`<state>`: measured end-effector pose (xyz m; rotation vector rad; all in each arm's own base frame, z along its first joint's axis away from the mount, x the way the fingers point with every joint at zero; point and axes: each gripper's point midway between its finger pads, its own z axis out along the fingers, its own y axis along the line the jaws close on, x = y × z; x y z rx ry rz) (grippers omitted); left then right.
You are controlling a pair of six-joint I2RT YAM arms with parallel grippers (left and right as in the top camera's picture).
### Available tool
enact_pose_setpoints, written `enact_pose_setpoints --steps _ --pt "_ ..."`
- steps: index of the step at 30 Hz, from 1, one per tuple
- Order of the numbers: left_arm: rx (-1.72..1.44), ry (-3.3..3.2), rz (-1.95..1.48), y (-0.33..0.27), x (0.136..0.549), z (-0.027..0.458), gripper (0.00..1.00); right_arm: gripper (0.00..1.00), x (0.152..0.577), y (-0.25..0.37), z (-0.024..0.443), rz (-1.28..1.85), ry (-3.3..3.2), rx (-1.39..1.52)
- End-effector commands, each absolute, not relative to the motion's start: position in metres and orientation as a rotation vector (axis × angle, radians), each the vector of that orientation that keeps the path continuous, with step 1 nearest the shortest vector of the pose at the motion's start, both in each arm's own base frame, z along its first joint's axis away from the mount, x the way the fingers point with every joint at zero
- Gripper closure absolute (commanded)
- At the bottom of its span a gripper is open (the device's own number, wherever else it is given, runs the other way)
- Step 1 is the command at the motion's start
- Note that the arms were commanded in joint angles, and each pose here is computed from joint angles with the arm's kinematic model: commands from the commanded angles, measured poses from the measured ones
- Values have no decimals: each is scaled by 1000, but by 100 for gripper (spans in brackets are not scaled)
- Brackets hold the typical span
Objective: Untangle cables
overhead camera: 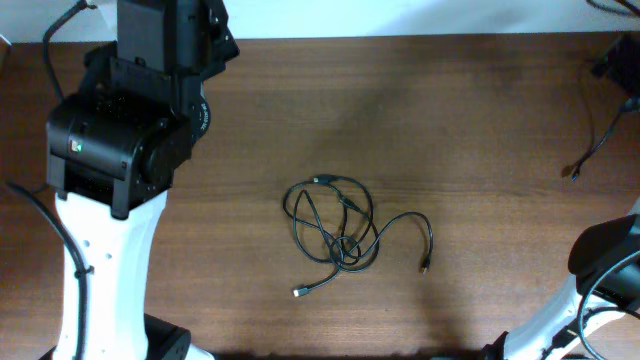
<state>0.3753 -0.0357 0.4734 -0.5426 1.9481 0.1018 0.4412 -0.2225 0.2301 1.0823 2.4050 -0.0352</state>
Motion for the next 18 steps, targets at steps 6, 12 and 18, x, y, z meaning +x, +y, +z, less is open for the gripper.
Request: enact_pose_setpoints --steps 6,12,18 --pt "-532 1980 143 -28 364 470 1 1 407 -244 152 -168 2239 1686" --pt "-516 2005 126 -32 363 466 1 1 384 -235 97 -199 2165 1930" --pt "-512 2021 138 -31 361 462 1 1 376 -237 71 -245 2169 1936"
